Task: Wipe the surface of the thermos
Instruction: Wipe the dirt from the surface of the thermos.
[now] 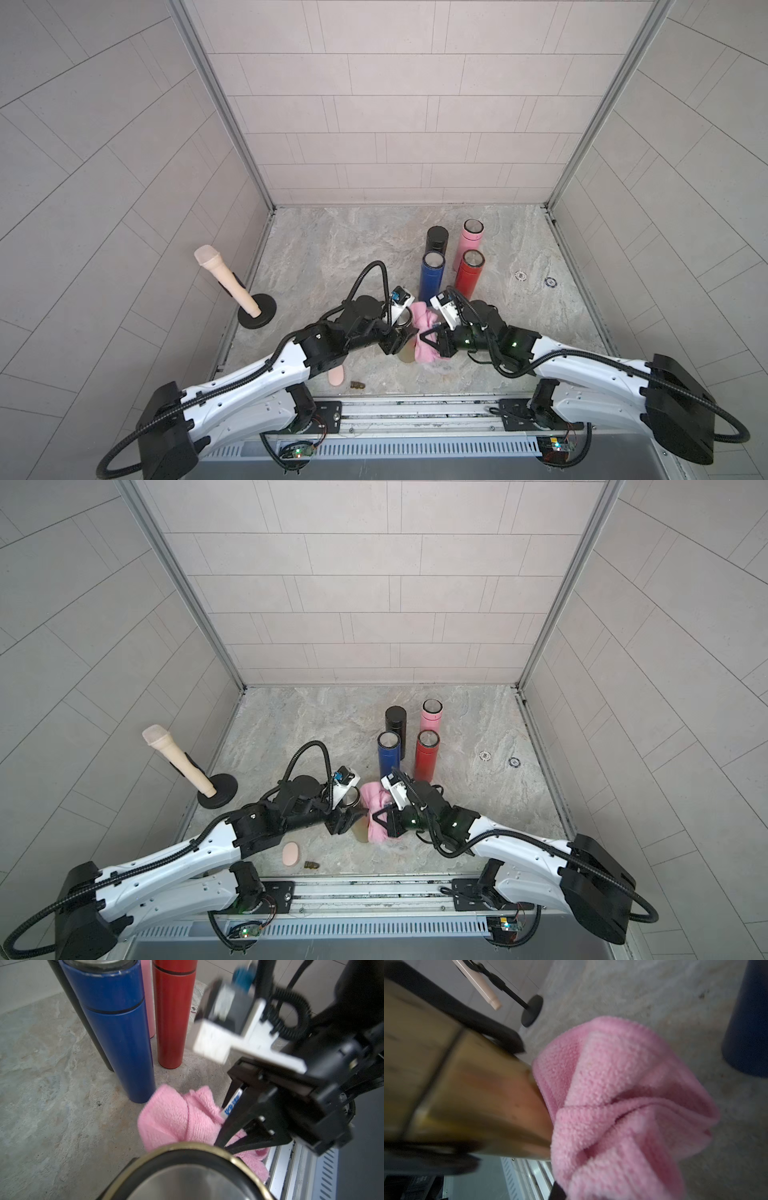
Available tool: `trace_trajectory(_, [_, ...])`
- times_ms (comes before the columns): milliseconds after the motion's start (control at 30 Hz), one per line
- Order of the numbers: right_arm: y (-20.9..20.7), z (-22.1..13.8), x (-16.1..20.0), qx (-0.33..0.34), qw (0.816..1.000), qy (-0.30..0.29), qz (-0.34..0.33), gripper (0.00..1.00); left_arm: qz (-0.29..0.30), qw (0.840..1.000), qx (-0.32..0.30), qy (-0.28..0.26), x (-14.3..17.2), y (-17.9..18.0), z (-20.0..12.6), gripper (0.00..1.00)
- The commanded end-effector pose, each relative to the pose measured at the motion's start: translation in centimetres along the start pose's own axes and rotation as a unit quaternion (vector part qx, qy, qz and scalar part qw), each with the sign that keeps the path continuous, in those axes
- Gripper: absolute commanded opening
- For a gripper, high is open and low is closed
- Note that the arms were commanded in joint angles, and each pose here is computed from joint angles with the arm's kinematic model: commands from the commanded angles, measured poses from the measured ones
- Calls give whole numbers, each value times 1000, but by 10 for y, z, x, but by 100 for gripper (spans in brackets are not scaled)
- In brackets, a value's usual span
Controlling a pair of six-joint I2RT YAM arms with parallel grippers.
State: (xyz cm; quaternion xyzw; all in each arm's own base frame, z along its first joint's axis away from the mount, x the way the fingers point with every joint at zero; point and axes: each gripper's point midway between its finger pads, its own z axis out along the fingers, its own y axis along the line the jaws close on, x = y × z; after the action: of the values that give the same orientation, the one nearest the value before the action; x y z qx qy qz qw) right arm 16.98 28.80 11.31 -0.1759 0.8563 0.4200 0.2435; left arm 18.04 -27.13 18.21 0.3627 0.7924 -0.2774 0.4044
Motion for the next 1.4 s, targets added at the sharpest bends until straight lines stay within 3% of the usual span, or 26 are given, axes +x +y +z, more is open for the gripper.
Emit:
trace_trajectory(0, [4, 4, -6, -1, 1000, -20, 0, 0, -50, 996, -14, -66, -48, 1, -13, 0])
trace_trajectory(167, [35, -1, -16, -26, 998, -39, -47, 0, -138, 981, -120, -64, -60, 32, -21, 0])
trace_trajectory(433, [106, -19, -45, -95, 981, -98, -137, 0, -161, 963, -214, -36, -66, 32, -32, 0])
trace_trajectory(700, [42, -4, -35, 11, 983, -146, -106, 0, -240, 937, -249, -47, -67, 41, -38, 0])
trace_trajectory(933, [69, -7, -42, -10, 968, -188, -163, 0, -297, 917, -255, -73, -68, 45, -32, 0])
trace_trajectory(1167, [139, -19, -71, -77, 946, -235, -210, 0, -310, 918, -229, -95, -73, 40, -22, 0])
trace_trajectory(1233, [136, -16, -75, -65, 946, -245, -202, 0, -309, 919, -226, -92, -74, 39, -21, 0])
trace_trajectory(1367, [91, -3, -70, 12, 955, -251, -157, 0, -290, 929, -212, -89, -77, 34, -22, 0])
